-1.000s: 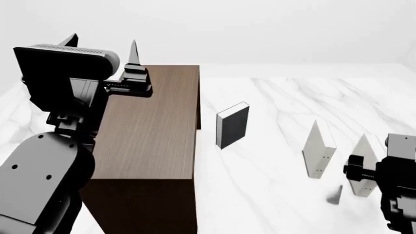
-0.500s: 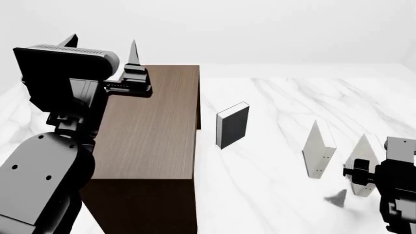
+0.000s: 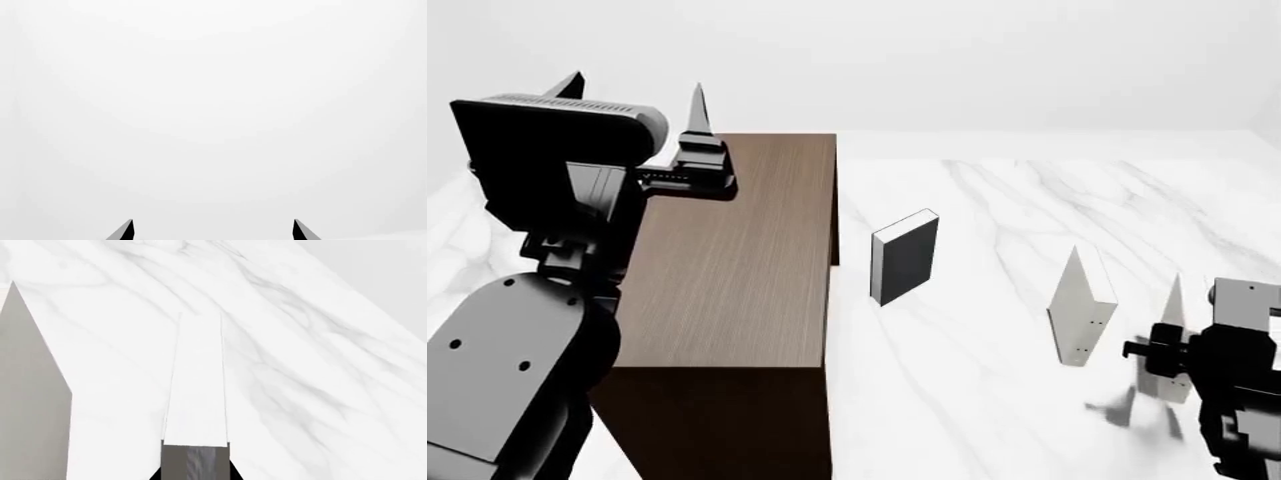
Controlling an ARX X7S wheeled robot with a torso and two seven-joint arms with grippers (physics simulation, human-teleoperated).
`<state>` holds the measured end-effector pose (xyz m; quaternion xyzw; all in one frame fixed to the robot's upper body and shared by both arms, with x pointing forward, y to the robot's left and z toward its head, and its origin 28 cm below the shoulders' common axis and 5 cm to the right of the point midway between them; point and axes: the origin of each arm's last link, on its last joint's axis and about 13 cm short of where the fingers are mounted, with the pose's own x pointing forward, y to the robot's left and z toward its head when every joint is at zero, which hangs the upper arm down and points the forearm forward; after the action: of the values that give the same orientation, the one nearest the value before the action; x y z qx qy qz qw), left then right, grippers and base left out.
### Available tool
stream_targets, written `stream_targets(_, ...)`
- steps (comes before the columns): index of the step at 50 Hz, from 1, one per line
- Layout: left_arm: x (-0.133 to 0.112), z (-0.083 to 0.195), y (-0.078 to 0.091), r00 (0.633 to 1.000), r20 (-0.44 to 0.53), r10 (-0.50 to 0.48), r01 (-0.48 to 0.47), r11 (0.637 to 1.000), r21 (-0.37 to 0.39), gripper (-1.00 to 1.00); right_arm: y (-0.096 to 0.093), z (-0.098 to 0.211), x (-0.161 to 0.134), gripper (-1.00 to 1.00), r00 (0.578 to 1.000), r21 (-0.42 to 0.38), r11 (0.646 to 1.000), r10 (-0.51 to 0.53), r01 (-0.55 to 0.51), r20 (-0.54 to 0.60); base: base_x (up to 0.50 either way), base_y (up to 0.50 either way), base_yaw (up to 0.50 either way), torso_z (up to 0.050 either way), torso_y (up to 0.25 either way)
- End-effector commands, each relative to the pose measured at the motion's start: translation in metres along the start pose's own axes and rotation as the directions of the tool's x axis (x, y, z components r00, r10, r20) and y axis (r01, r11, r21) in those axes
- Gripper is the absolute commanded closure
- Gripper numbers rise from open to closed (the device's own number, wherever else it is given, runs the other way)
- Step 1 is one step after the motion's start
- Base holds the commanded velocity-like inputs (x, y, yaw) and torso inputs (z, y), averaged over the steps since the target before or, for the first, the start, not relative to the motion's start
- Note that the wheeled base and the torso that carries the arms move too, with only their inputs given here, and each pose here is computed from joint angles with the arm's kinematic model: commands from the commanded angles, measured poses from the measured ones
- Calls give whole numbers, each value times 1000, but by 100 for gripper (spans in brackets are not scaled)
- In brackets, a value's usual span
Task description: Pick up the book on the right and place it under the cabinet shelf.
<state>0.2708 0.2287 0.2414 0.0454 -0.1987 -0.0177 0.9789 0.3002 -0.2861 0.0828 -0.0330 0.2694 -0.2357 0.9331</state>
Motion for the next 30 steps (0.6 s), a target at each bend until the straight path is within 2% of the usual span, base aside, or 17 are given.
stream_targets(1,-1,-1,1,1000,-2,2,-2,1000,-1,-100,0,10,-4,100,999,-20,1000,-10,10,43,0,0,0,0,0)
stream_targets(15,-3,3,4,1000,5,11,-11,1000,3,-100,-6,46,-21,100,980,-8,997,-78,81,186,0,0,0,0,1)
stream_targets(25,-6,8,8,1000,15,21,-21,1000,4,-100,-9,73,-40,100,945,-19,990,-126,138,301,0,0,0,0,1)
stream_targets(30,-7,11,11,999,20,30,-30,1000,5,-100,-10,92,-57,100,922,-8,991,-120,132,369,0,0,0,0,2)
